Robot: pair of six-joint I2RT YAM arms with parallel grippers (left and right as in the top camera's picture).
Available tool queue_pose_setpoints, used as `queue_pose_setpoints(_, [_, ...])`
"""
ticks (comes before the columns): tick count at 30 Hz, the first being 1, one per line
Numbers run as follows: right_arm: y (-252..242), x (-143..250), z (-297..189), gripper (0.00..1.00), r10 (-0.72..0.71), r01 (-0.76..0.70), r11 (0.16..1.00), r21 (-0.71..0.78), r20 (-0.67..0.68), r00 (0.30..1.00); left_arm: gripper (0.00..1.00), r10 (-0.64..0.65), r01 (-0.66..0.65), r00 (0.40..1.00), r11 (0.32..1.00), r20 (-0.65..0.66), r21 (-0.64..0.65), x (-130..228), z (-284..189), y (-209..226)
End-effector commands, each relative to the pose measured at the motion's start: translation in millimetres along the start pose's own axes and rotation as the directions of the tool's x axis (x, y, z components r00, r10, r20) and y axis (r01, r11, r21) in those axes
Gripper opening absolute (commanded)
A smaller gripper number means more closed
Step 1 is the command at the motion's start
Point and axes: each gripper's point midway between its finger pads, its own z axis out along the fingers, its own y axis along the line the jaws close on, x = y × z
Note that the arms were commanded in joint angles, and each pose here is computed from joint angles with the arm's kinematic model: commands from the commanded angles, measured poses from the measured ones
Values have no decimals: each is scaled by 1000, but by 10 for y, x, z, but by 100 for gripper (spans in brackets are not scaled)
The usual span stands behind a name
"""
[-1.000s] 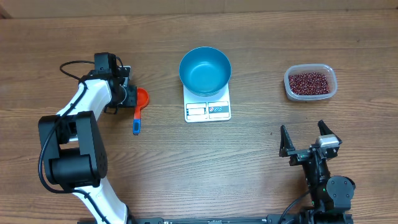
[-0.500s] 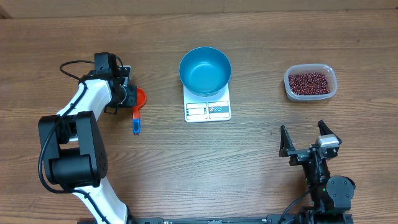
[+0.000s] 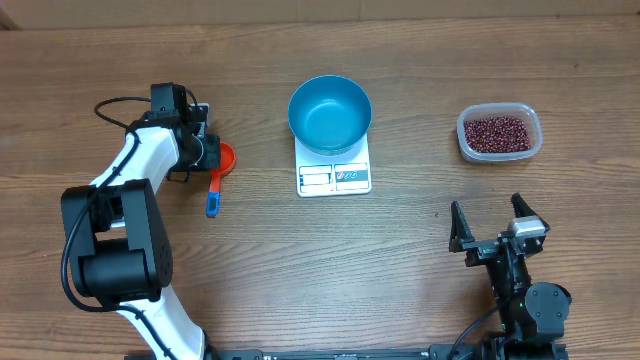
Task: Scoop item into bowl and weigh 150g on scale
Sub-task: 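Lower the left gripper and grasp the red cup's rim, then lift the red cup with the left gripper toward the teal bowl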
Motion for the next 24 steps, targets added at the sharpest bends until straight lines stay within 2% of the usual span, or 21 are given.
queue_pose_setpoints(1, [14,23,2,100,3,-3,1000,-5,2,1000,4,-38,38,999,999,-30,-15,78,10,54])
queue_pose_setpoints(10, [14,22,2,100,3,-3,1000,-5,2,1000,4,-101,101,995,995,-4,-9,-180,-315,28])
queue_pose_setpoints(18, [14,23,2,100,3,-3,1000,-5,2,1000,4,-255,255,967,967,22,-5,-521,-849,1])
queue_pose_setpoints(21, [14,22,2,100,3,-3,1000,-5,2,1000,4,-397,397,918,918,17,-5,-576,-1061,-13])
queue_pose_setpoints(24, [14,22,2,100,3,-3,1000,-5,2,1000,4,-600,600,800,800,-14,-22,-537,-1293,-28])
